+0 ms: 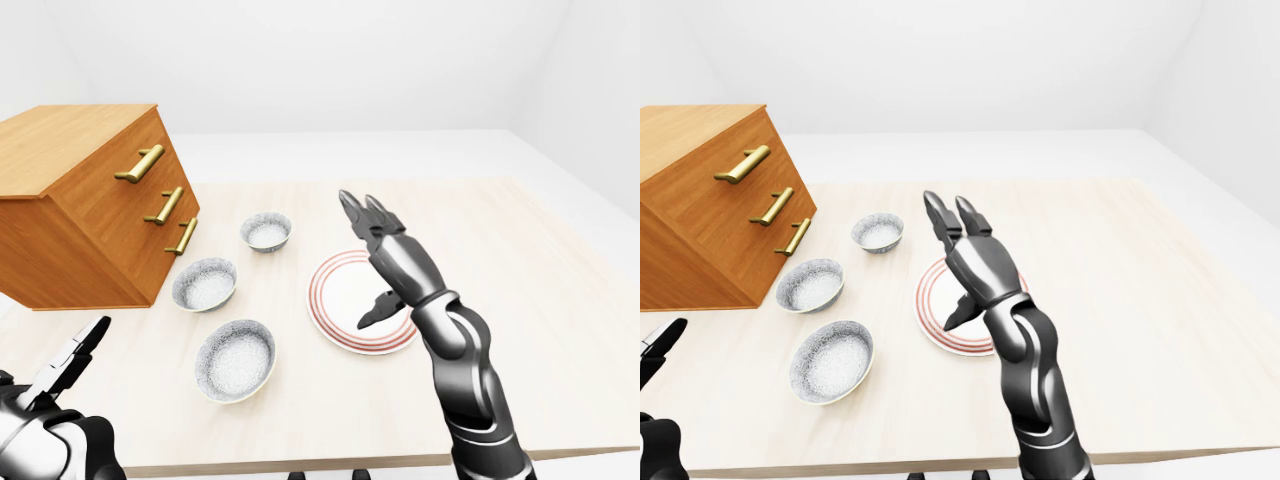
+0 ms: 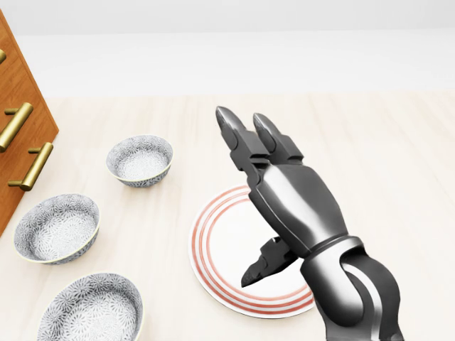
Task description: Put the bowl at the front on the plate.
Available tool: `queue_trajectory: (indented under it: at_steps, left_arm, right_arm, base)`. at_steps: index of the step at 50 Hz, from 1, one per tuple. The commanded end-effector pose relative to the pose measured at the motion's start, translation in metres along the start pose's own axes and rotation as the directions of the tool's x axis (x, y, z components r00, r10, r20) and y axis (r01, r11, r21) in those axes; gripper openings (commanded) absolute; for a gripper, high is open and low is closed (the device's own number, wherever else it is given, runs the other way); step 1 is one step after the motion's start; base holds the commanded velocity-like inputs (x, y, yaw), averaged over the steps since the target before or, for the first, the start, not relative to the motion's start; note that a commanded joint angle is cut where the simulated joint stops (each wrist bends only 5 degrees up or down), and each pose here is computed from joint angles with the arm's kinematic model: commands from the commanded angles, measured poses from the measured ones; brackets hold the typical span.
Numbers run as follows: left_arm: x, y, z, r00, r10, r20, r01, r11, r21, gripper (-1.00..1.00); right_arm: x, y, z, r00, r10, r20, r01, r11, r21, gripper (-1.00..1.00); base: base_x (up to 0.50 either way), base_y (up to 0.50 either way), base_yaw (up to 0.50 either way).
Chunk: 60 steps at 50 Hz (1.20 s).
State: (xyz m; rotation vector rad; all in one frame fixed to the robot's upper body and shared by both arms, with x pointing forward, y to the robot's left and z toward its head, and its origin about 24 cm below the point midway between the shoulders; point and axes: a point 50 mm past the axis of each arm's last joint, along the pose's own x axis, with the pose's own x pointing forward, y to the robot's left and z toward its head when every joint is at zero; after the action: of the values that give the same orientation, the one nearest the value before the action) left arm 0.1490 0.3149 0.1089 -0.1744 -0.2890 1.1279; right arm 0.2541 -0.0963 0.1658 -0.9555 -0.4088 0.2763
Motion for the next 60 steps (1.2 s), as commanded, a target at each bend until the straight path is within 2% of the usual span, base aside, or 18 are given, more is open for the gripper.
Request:
queue_trajectory:
  at_steps: [1, 5, 9, 15, 19, 25, 30, 32, 33, 35, 40, 41, 46, 52, 60]
  left_arm:
    - [0.0, 0.0, -0.001, 1.0, 0.0, -0.003, 0.0, 1.0, -0.002, 1.0]
    - [0.0, 0.0, -0.001, 1.0, -0.001, -0.004, 0.001, 1.0, -0.001, 1.0]
    - [-0.001, 0.0, -0.001, 1.0, 0.0, -0.006, 0.0, 1.0, 0.004, 1.0]
    - [0.0, 0.0, -0.002, 1.0, 0.0, -0.008, 0.0, 1.0, 0.004, 1.0]
    - [0.0, -0.001, -0.002, 1.0, -0.002, -0.008, 0.002, 1.0, 0.004, 1.0]
    - [0.0, 0.0, -0.001, 1.0, -0.003, -0.005, 0.003, 1.0, 0.002, 1.0]
    - [0.0, -0.001, -0.003, 1.0, -0.003, -0.011, 0.003, 1.0, 0.007, 1.0]
    - [0.0, -0.001, -0.004, 1.0, -0.002, -0.015, 0.003, 1.0, 0.01, 1.0]
    - [0.0, -0.001, -0.004, 1.0, -0.003, -0.016, 0.003, 1.0, 0.011, 1.0]
    - [0.0, 0.0, -0.003, 1.0, -0.003, -0.011, 0.003, 1.0, 0.009, 1.0]
    - [0.0, 0.0, -0.001, 1.0, -0.002, -0.004, 0.002, 1.0, 0.005, 1.0]
    - [0.0, 0.0, -0.002, 1.0, -0.002, -0.007, 0.002, 1.0, 0.008, 1.0]
    - [-0.001, 0.0, -0.004, 1.0, 0.0, -0.014, 0.0, 1.0, 0.013, 1.0]
    - [-0.001, -0.001, -0.005, 1.0, -0.003, -0.017, 0.003, 1.0, 0.014, 1.0]
    - [-0.001, -0.001, -0.003, 1.0, -0.004, -0.013, 0.004, 1.0, 0.008, 1.0]
  right_arm:
    - [0.003, -0.01, 0.002, 0.973, 0.094, -0.209, -0.163, 0.923, -0.347, 1.0]
    - [0.002, -0.013, 0.004, 0.972, 0.062, -0.226, -0.143, 0.923, -0.358, 1.0]
    - [0.004, -0.012, 0.004, 0.964, 0.048, -0.262, -0.157, 0.897, -0.412, 1.0]
    - [0.004, -0.002, 0.007, 0.961, 0.078, -0.265, -0.182, 0.901, -0.394, 1.0]
    - [0.003, 0.004, 0.015, 0.969, 0.1, -0.226, -0.18, 0.912, -0.367, 1.0]
    - [0.003, 0.011, 0.025, 0.968, 0.103, -0.231, -0.193, 0.892, -0.41, 1.0]
    - [0.005, 0.024, 0.021, 0.956, 0.158, -0.249, -0.25, 0.882, -0.4, 1.0]
    - [0.003, 0.024, 0.025, 0.958, 0.155, -0.24, -0.243, 0.884, -0.399, 1.0]
    - [0.004, 0.024, 0.025, 0.955, 0.14, -0.261, -0.245, 0.869, -0.43, 1.0]
    - [0.004, 0.024, 0.026, 0.959, 0.15, -0.242, -0.242, 0.877, -0.416, 1.0]
    - [0.0, 0.02, 0.037, 0.97, 0.123, -0.208, -0.202, 0.887, -0.415, 1.0]
    - [-0.003, 0.018, 0.041, 0.975, 0.114, -0.191, -0.19, 0.876, -0.442, 1.0]
    - [-0.003, 0.001, 0.056, 0.992, 0.032, -0.119, -0.085, 0.881, -0.465, 1.0]
    - [-0.004, 0.014, 0.076, 0.995, 0.08, -0.056, -0.096, 0.887, -0.451, 1.0]
    - [-0.005, 0.033, 0.066, 0.981, 0.175, -0.085, -0.195, 0.867, -0.459, 1.0]
  base:
    - [0.0, 0.0, 0.0]
    - [0.0, 0.0, 0.0]
    - [0.0, 0.0, 0.0]
    - [0.0, 0.0, 0.0]
    - [0.0, 0.0, 0.0]
    - [0.0, 0.0, 0.0]
    - [0.0, 0.0, 0.0]
    - [0.0, 0.0, 0.0]
    - [0.0, 0.0, 0.0]
    - [0.0, 0.0, 0.0]
    - [0.0, 0.0, 0.0]
    - [0.0, 0.0, 0.0]
    - [0.0, 0.0, 0.0]
    - [0.0, 0.0, 0.0]
    - [0.0, 0.0, 0.0]
